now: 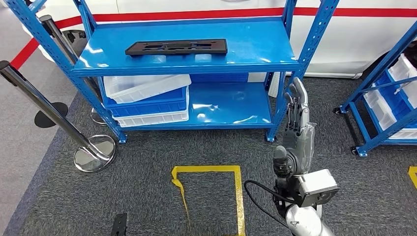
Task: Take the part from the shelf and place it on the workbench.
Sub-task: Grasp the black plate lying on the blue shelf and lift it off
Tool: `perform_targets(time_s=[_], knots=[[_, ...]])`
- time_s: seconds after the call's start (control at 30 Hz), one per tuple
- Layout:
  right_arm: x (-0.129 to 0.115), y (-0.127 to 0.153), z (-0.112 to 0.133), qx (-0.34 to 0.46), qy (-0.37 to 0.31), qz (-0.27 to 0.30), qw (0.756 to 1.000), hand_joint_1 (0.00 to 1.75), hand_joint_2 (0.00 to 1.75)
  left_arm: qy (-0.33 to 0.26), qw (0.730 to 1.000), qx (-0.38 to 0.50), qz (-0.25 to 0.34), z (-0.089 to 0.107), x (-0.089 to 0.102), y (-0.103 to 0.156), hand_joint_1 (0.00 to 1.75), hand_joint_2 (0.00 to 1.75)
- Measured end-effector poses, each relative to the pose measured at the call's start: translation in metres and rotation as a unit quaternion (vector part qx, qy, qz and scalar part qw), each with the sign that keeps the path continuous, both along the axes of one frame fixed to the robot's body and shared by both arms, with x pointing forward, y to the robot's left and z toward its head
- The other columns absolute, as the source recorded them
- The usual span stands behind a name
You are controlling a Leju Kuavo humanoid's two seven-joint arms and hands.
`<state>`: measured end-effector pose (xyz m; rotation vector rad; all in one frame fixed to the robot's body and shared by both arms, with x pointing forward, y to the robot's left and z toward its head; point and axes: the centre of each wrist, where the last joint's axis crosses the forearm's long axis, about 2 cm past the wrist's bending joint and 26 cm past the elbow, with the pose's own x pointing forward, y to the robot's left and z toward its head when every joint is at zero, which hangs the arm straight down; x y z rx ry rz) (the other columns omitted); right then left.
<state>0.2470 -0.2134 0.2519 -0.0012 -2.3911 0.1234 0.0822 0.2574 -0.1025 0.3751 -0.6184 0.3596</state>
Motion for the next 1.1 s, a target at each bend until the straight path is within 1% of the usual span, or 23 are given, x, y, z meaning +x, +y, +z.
perform_targets(time_s=[0.17,0.33,0.7,1.1], knots=[[-0.0001,0.0003,0.0009,-0.022,-0.007,-0.006,1.0,0.0,0.0,0.01,1.0,0.002,-0.012,0.0001,0.0003,0.0,0.0,0.0],[-0.0003,0.0016,0.0019,-0.036,-0.009,-0.01,0.999,0.0,0.0,0.008,1.0,0.003,-0.023,0.001,0.0043,-0.0009,0.0,0.0],[-0.0002,0.0015,0.0022,-0.04,-0.007,-0.01,0.999,0.0,0.0,0.008,0.999,0.001,-0.032,0.0008,0.0025,-0.0036,0.0,0.0],[-0.0011,0.0009,0.0001,-0.032,0.004,-0.004,0.999,0.0,0.0,0.01,1.0,-0.009,-0.024,0.0001,0.0,-0.0031,0.0,0.0]])
